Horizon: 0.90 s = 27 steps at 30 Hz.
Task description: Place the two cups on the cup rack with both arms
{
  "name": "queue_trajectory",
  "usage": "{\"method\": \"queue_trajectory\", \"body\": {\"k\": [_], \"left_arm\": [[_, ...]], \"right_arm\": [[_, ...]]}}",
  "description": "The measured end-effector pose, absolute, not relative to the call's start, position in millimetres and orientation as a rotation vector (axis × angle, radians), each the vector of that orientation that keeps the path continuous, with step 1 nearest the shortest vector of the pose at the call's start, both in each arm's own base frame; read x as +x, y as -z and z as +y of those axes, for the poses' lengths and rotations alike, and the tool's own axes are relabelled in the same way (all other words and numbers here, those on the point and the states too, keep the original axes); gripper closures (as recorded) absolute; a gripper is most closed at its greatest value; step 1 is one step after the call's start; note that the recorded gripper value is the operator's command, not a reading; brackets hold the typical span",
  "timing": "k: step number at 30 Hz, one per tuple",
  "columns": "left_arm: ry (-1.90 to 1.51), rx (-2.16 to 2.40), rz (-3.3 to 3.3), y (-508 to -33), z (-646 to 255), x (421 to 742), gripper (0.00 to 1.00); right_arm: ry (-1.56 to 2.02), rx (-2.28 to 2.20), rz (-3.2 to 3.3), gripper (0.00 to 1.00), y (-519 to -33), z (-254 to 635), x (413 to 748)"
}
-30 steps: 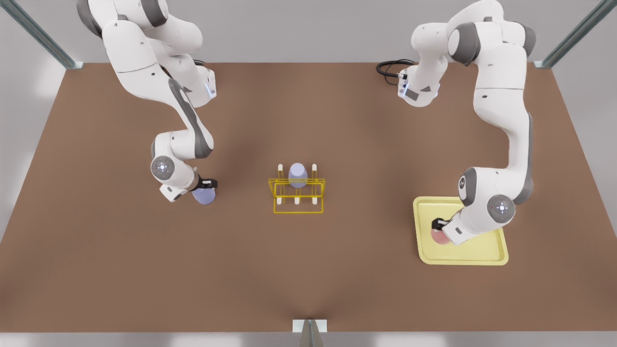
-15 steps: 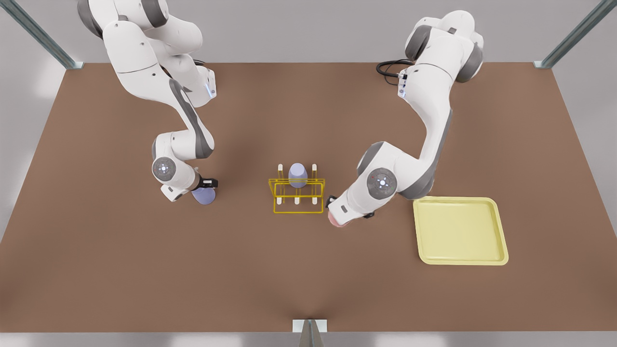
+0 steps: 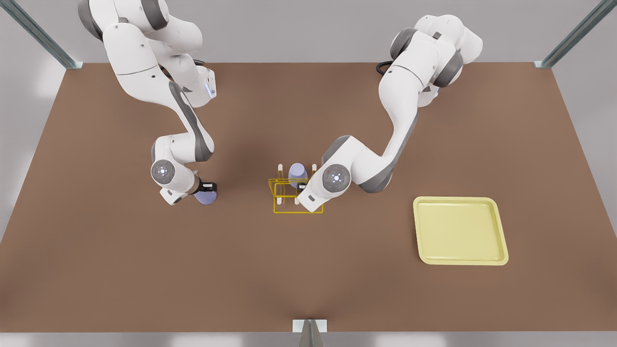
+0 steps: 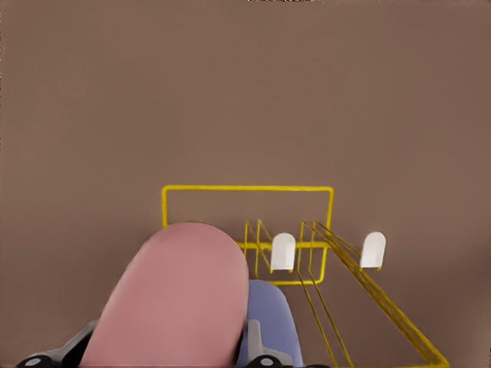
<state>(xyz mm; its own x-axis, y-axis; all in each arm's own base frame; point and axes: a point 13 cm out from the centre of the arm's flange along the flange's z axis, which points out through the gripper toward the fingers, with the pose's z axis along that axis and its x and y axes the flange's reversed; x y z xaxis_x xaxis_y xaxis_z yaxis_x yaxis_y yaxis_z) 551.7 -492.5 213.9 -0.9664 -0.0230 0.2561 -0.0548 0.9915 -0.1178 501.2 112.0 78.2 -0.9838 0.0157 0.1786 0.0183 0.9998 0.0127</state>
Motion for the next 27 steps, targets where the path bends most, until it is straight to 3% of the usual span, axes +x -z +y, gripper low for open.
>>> {"method": "queue_trajectory", "body": {"k": [7,12,14,16,20,27], "left_arm": [[-0.145,0.216,-2.908,-232,-471,571,0.0],[-0.11,0.461,-3.08,-399,-368,629,0.0],[-0.005,0.567,-3.085,-425,-306,641,0.0],[0.066,0.575,-3.054,-443,-267,631,0.0],[0.155,0.35,-2.948,-456,-194,553,0.0],[0.179,0.13,-2.875,-440,-159,541,0.0]], "right_arm": [[0.033,-0.02,-2.988,0.19,-94,114,517],[0.044,0.003,-3.007,0.19,-117,124,535],[0.057,0.031,-3.012,0.19,-125,138,539],[0.073,0.067,-3.02,0.19,-132,154,543],[0.116,0.147,-3.052,0.19,-157,192,555],[0.288,0.194,-3.08,0.19,-211,261,572]]}}
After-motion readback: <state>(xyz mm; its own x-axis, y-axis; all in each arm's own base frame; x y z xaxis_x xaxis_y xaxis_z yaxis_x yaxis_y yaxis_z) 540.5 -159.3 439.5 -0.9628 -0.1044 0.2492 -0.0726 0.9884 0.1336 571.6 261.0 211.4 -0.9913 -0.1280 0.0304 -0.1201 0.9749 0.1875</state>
